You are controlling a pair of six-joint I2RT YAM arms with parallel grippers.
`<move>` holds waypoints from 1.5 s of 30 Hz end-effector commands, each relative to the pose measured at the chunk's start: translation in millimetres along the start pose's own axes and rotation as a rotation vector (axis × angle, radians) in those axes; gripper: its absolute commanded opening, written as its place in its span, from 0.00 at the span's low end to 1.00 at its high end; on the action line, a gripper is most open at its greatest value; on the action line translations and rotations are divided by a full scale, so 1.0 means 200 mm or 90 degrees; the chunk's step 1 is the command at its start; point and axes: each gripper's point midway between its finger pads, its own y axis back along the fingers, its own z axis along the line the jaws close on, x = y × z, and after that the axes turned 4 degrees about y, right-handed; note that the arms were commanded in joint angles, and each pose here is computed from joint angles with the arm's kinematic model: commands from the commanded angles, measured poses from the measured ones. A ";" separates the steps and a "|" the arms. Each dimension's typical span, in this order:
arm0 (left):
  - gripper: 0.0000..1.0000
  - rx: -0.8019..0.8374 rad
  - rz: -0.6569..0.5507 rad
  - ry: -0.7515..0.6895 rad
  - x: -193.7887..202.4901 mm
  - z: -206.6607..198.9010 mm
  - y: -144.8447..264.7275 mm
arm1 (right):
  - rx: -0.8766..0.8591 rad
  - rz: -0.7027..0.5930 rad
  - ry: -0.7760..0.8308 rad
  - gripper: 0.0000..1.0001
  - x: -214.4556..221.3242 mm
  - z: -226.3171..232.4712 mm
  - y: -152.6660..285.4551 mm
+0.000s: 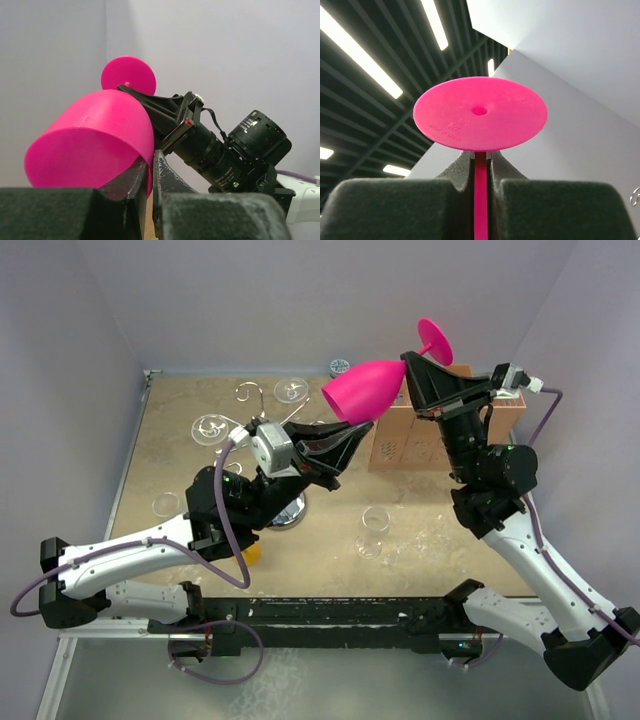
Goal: Place the wine glass upside down on the wine glass rack
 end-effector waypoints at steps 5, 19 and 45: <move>0.31 -0.086 0.038 0.052 -0.04 0.11 0.09 | -0.024 -0.018 0.160 0.00 -0.03 0.00 0.03; 0.36 -0.312 0.139 0.226 0.00 0.34 0.38 | 0.053 0.151 0.652 0.00 0.06 -0.38 0.15; 0.58 -0.310 0.133 0.445 0.20 0.19 0.07 | -0.147 0.276 0.832 0.00 0.26 -0.43 0.40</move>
